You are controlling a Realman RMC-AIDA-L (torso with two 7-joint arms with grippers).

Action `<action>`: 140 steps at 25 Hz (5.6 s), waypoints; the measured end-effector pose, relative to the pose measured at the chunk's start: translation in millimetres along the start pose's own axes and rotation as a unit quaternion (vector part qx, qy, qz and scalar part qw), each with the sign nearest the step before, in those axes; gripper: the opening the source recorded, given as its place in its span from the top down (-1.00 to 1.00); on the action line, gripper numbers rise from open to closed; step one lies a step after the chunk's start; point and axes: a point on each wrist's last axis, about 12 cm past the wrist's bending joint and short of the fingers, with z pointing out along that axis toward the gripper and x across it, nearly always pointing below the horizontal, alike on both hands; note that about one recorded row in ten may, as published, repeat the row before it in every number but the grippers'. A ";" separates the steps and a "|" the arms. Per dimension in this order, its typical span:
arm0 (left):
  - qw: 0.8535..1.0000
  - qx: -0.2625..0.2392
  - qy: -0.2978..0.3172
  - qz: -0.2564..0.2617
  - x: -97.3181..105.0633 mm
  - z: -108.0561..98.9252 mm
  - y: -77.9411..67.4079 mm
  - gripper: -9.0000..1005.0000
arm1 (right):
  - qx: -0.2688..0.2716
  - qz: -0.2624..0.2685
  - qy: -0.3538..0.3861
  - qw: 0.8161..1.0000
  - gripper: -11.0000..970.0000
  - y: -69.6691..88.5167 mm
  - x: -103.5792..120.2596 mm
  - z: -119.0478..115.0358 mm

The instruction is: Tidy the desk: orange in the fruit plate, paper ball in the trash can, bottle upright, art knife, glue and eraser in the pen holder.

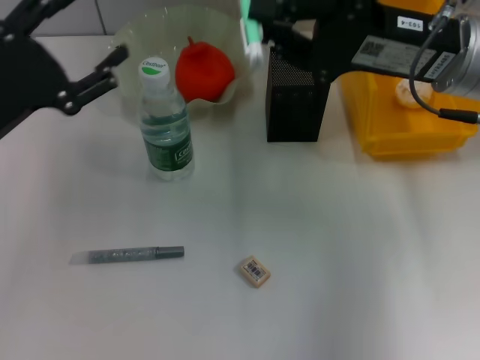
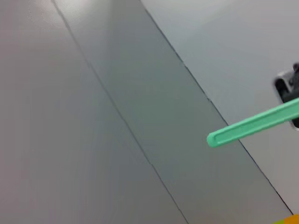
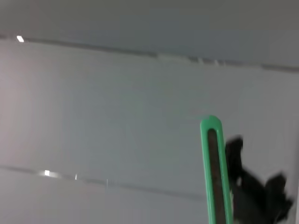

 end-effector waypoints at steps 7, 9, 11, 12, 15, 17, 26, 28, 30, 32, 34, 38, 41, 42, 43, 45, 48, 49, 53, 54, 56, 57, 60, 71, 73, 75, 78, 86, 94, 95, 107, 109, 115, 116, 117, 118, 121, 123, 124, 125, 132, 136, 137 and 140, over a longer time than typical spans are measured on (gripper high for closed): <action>0.997 0.004 -0.019 0.079 3.5 38.8 -1.2 -0.59 | 0.003 0.010 0.082 0.997 0.64 13.7 -0.1 21.0; 0.994 -0.026 -0.030 0.099 3.3 41.1 -3.8 -0.59 | 0.001 0.014 0.086 0.996 0.64 13.8 0.5 23.9; 0.994 -0.026 -0.030 0.099 3.3 41.1 -3.8 -0.59 | -0.001 0.020 0.085 0.996 0.64 12.3 1.0 25.6; 0.992 -0.047 -0.039 0.113 2.2 40.5 -5.4 -0.59 | -0.001 0.023 0.083 0.996 0.64 11.1 1.0 26.5; 0.987 -0.084 -0.058 0.126 0.1 37.0 -15.0 -0.59 | -0.005 0.032 0.082 0.996 0.64 7.5 2.2 30.6; 0.986 -0.090 -0.060 0.128 -0.1 34.5 -18.9 -0.59 | -0.007 0.040 0.082 0.996 0.64 3.8 3.9 33.9; 0.988 -0.113 -0.039 0.097 1.8 -3.4 -41.9 -0.59 | 0.016 0.035 0.098 0.994 0.64 -11.1 10.0 44.5; 0.988 -0.116 -0.035 0.093 1.5 -9.9 -46.6 -0.59 | 0.023 0.028 0.118 0.992 0.64 -13.1 14.5 50.4; 0.988 -0.122 -0.030 0.086 -0.1 -23.7 -58.0 -0.59 | 0.035 0.020 0.146 0.988 0.64 -18.7 23.1 58.1; 0.988 -0.126 -0.021 0.086 -0.3 -31.7 -67.5 -0.59 | 0.040 0.017 0.152 0.987 0.64 -20.8 25.3 59.4; 0.988 -0.126 -0.021 0.086 -0.3 -31.7 -67.5 -0.59 | 0.049 0.015 0.165 0.985 0.64 -26.9 31.2 62.0; 0.986 -0.122 0.013 0.109 -3.0 -52.6 -105.8 -0.59 | 0.071 0.021 0.184 0.980 0.64 -40.4 41.8 65.3; 0.985 -0.121 0.022 0.123 -6.5 -58.6 -121.9 -0.59 | 0.084 0.028 0.189 0.978 0.64 -49.0 47.7 64.6; 0.984 -0.121 0.025 0.129 -7.8 -60.8 -126.8 -0.59 | 0.087 0.030 0.191 0.977 0.64 -51.0 49.3 64.4; 0.983 -0.121 0.027 0.132 -9.0 -62.6 -130.8 -0.59 | 0.091 0.033 0.195 0.976 0.64 -53.5 51.6 64.1; 0.983 -0.119 0.032 0.139 -11.4 -65.5 -139.0 -0.59 | 0.097 0.035 0.201 0.974 0.64 -56.2 54.6 64.1; 0.982 -0.113 0.037 0.147 -13.7 -68.9 -147.3 -0.59 | 0.100 0.035 0.211 0.972 0.64 -57.6 57.4 65.6; 0.982 -0.112 0.037 0.149 -14.0 -69.4 -148.7 -0.59 | 0.101 0.035 0.215 0.971 0.64 -57.4 57.8 66.5; 0.980 -0.102 0.040 0.167 -15.6 -70.8 -154.8 -0.59 | 0.102 0.036 0.224 0.968 0.64 -56.1 58.1 69.9; 0.979 -0.100 0.040 0.174 -15.7 -70.9 -155.6 -0.59 | 0.102 0.038 0.224 0.968 0.64 -56.3 58.2 70.0; 0.978 -0.098 0.041 0.181 -15.9 -70.9 -156.6 -0.59 | 0.104 0.046 0.223 0.968 0.64 -57.0 58.1 70.1; 0.977 -0.097 0.041 0.187 -16.1 -70.8 -157.1 -0.59 | 0.105 0.051 0.223 0.968 0.64 -57.6 58.3 70.0; 0.973 -0.093 0.040 0.208 -16.5 -69.9 -157.7 -0.59 | 0.109 0.065 0.223 0.967 0.64 -59.1 58.7 70.1; 0.965 -0.086 0.039 0.247 -16.7 -68.4 -158.9 -0.59 | 0.112 0.090 0.218 0.965 0.64 -58.1 56.1 72.7; 0.963 -0.086 0.040 0.252 -16.8 -68.3 -159.1 -0.59 | 0.111 0.093 0.216 0.966 0.64 -57.7 55.7 72.9; 0.961 -0.087 0.041 0.258 -17.0 -68.3 -159.6 -0.59 | 0.111 0.096 0.215 0.966 0.64 -57.7 55.6 73.0; 0.958 -0.087 0.043 0.271 -17.2 -68.4 -160.4 -0.59 | 0.112 0.102 0.213 0.965 0.64 -58.5 56.2 71.9; 0.947 -0.084 0.055 0.304 -17.5 -72.6 -163.2 -0.59 | 0.112 0.117 0.207 0.965 0.64 -62.1 59.1 68.3; 0.942 -0.075 0.063 0.320 -17.2 -75.4 -166.5 -0.53 | 0.112 0.121 0.207 0.964 0.64 -63.8 61.5 67.6; 0.941 -0.074 0.063 0.324 -17.1 -75.5 -166.8 -0.47 | 0.112 0.121 0.207 0.964 0.64 -63.8 61.5 67.6; 0.937 -0.072 0.063 0.336 -17.6 -76.1 -167.6 -0.19 | 0.116 0.135 0.199 0.964 0.59 -69.0 64.7 62.8; 0.937 -0.072 0.064 0.336 -17.7 -76.1 -167.6 -0.19 | 0.111 0.136 0.196 0.965 0.58 -68.7 64.5 63.1; 0.934 -0.068 0.064 0.345 -17.2 -75.7 -168.1 -0.18 | 0.111 0.136 0.195 0.965 0.56 -68.5 64.0 64.0; 0.934 -0.068 0.064 0.345 -17.2 -75.7 -168.1 -0.17 | 0.111 0.135 0.196 0.965 0.56 -68.4 63.9 64.3; 0.933 -0.068 0.064 0.347 -17.4 -75.7 -168.1 -0.17 | 0.112 0.135 0.197 0.965 0.55 -68.3 63.9 64.6; 0.933 -0.068 0.064 0.347 -17.4 -75.7 -168.1 -0.11 | 0.114 0.135 0.199 0.964 0.55 -68.4 64.2 65.2; 0.933 -0.068 0.063 0.348 -17.6 -75.6 -168.1 0.07 | 0.116 0.135 0.202 0.963 0.54 -68.6 64.6 65.7; 0.932 -0.068 0.062 0.350 -17.6 -75.4 -168.0 0.13 | 0.116 0.135 0.202 0.963 0.53 -68.6 64.5 65.8; 0.931 -0.068 0.062 0.352 -17.6 -75.2 -168.0 0.13 | 0.116 0.135 0.202 0.963 0.52 -68.6 64.5 65.8; 0.930 -0.066 0.061 0.356 -17.6 -74.5 -168.6 0.13 | 0.116 0.135 0.202 0.963 0.52 -68.6 64.6 65.8; 0.928 -0.061 0.058 0.364 -18.2 -72.7 -171.2 0.13 | 0.117 0.137 0.201 0.963 0.49 -69.3 64.9 65.4; 0.927 -0.063 0.059 0.366 -18.6 -72.4 -172.2 0.14 | 0.120 0.143 0.198 0.962 0.48 -71.4 65.9 63.8; 0.927 -0.063 0.059 0.366 -18.6 -72.4 -172.2 0.14 | 0.121 0.143 0.198 0.962 0.47 -71.7 66.0 63.6; 0.923 -0.063 0.065 0.374 -18.8 -73.3 -174.0 0.14 | 0.121 0.143 0.198 0.962 0.46 -71.6 65.9 63.7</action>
